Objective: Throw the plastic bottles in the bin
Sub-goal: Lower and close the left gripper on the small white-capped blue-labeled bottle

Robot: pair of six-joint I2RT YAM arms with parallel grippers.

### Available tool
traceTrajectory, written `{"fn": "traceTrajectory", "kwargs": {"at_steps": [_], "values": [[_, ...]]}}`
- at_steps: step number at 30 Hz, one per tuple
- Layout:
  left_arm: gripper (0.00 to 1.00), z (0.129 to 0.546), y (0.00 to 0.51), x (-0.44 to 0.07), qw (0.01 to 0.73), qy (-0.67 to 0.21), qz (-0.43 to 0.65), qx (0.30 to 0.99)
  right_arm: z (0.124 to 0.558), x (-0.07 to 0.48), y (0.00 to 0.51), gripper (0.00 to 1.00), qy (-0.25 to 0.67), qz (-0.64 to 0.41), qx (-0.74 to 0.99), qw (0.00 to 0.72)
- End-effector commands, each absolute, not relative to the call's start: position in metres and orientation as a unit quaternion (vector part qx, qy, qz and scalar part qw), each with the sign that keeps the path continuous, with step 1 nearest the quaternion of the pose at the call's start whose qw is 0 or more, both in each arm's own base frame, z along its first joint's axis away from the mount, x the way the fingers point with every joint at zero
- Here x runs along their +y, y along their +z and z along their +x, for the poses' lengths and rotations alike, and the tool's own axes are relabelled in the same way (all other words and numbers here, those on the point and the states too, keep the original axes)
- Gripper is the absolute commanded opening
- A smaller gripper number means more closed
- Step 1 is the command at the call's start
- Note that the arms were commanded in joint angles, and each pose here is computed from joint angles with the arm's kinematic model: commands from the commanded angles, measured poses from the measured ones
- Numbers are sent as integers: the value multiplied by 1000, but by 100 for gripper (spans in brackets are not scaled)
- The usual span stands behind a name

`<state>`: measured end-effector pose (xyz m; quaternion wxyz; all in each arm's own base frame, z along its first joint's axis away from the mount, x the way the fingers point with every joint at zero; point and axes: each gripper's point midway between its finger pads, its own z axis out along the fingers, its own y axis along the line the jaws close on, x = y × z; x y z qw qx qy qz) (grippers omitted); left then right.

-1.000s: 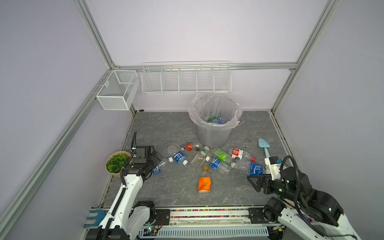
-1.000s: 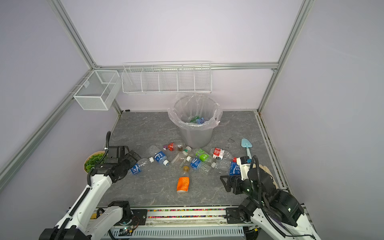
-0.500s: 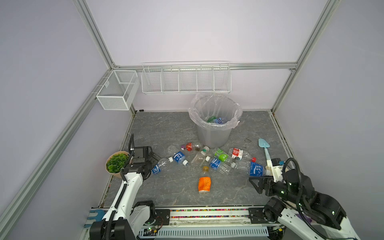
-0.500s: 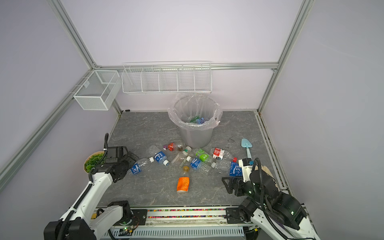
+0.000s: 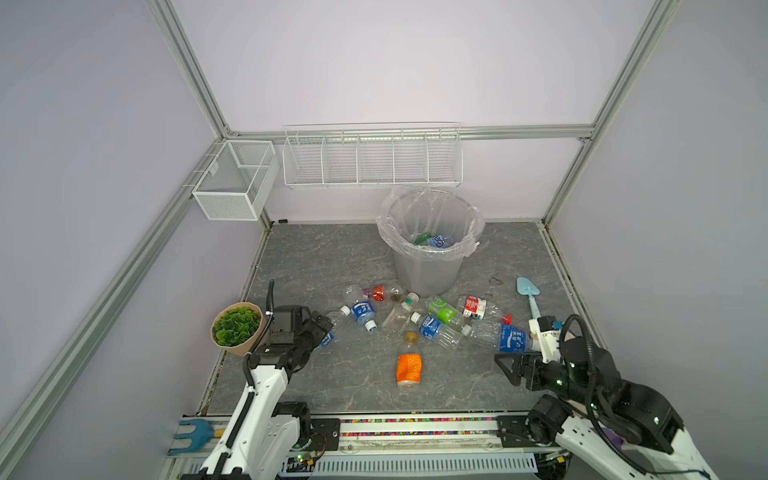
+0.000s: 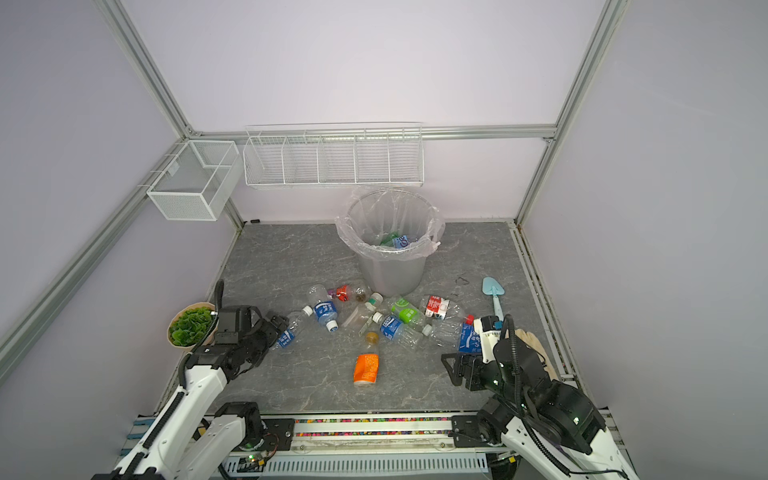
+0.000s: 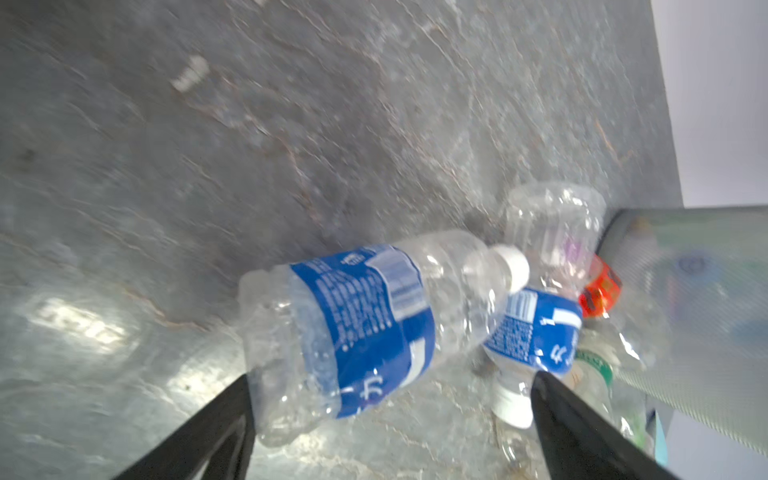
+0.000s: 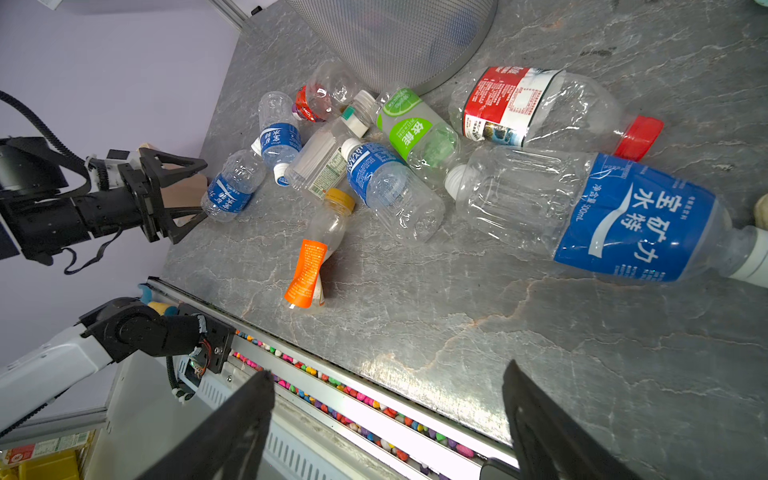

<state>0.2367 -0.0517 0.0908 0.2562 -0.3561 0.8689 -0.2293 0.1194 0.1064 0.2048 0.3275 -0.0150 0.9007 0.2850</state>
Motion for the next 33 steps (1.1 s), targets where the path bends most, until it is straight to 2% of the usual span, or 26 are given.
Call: {"fn": "traceTrajectory", "kwargs": {"at_steps": [1,5,11,17,24,33], "values": [[100,231,91,-77,237,-280,-346,864,128,119,205,88,300,-14,896,327],[100,230,115,-88,247,-307,-311,865,135,130,208,88,311,-19,894,322],[99,238,148,-73,297,-264,-283,873,138,133,210,88,310,-22,894,323],[100,243,125,-75,263,-235,-268,896,136,131,209,88,308,-22,895,321],[100,252,125,-55,289,-166,-252,908,135,128,208,88,302,-22,896,325],[99,263,86,-65,249,-172,-245,921,135,128,204,88,301,-25,897,323]]}}
